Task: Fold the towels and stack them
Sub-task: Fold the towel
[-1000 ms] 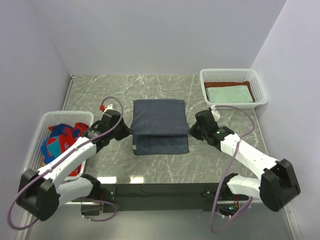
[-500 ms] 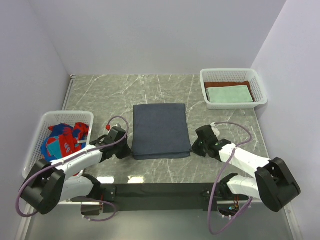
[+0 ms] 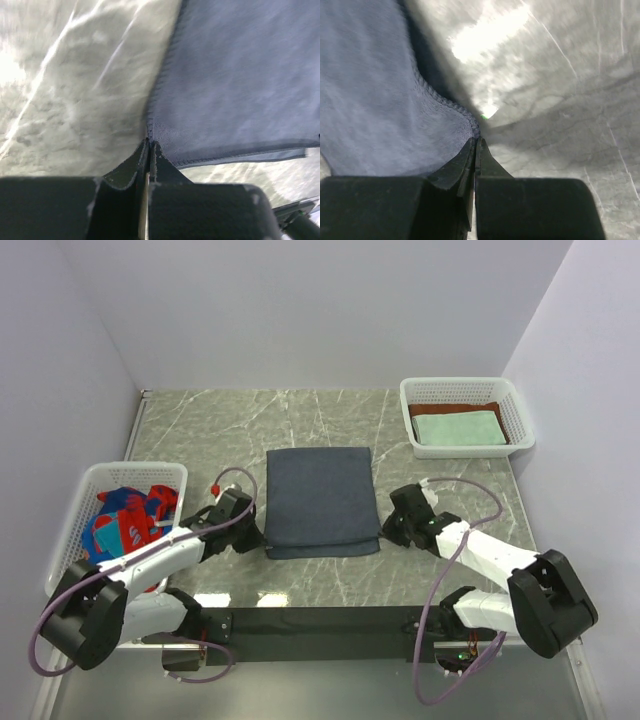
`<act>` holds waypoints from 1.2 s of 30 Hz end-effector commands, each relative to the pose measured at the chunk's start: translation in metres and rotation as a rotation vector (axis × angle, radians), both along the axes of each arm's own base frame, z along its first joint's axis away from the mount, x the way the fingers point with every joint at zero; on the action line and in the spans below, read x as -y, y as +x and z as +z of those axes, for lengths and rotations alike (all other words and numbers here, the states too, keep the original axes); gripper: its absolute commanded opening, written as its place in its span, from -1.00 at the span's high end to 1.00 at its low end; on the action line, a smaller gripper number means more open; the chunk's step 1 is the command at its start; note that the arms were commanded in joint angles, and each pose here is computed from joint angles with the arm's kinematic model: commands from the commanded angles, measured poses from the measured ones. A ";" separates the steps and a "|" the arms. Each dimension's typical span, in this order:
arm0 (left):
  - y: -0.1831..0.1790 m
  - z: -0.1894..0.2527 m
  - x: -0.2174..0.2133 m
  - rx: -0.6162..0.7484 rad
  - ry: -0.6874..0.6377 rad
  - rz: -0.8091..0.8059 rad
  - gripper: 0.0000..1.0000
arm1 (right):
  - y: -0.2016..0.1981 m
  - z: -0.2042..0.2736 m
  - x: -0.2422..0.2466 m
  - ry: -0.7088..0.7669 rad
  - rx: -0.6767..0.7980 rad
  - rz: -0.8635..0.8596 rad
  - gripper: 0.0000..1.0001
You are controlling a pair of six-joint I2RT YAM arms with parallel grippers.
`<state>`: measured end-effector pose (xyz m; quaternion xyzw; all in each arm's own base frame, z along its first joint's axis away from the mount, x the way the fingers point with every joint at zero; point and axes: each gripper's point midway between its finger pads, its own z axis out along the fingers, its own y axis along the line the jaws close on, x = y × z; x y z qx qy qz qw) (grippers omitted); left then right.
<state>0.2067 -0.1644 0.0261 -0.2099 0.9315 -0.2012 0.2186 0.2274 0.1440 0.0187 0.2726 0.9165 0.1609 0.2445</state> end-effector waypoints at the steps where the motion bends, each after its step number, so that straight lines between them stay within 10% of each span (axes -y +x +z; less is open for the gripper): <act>1: 0.026 0.039 0.001 0.099 0.027 0.017 0.99 | 0.026 0.035 0.005 -0.047 0.094 -0.017 1.00; 15: 0.030 0.115 0.001 0.235 -0.014 0.002 0.99 | 0.018 0.095 0.007 0.000 0.210 0.023 1.00; 36: -0.031 -0.011 -0.005 -0.031 0.034 -0.034 0.99 | -0.035 -0.011 0.019 -0.010 -0.017 0.021 1.00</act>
